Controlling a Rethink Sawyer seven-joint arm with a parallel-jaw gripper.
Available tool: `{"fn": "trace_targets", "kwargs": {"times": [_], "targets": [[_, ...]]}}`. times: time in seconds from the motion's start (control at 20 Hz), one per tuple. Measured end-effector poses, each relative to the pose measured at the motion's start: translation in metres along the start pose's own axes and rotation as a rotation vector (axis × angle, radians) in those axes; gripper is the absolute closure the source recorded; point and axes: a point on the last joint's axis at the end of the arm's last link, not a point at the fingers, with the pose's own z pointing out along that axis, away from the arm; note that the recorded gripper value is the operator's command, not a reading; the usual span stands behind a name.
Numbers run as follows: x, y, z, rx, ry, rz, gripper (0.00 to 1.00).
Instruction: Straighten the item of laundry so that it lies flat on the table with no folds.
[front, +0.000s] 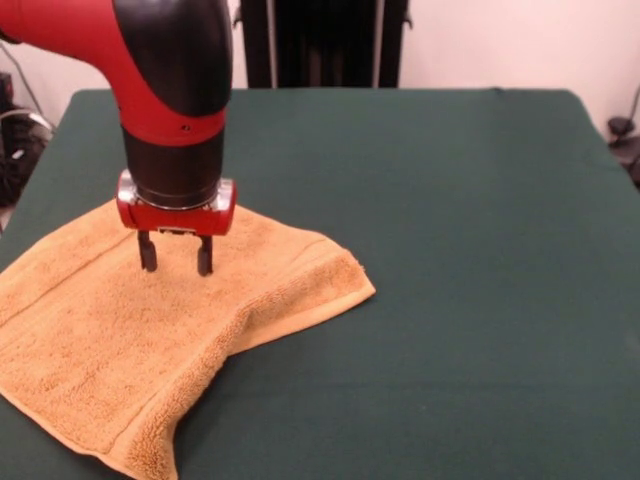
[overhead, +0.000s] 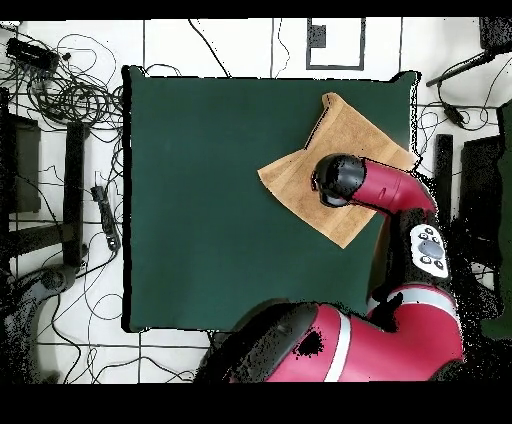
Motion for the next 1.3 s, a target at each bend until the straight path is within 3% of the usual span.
{"fn": "trace_targets", "kwargs": {"times": [1.3], "targets": [[0.0, 0.008, 0.009, -0.007, 0.009, -0.004, 0.0]]}}
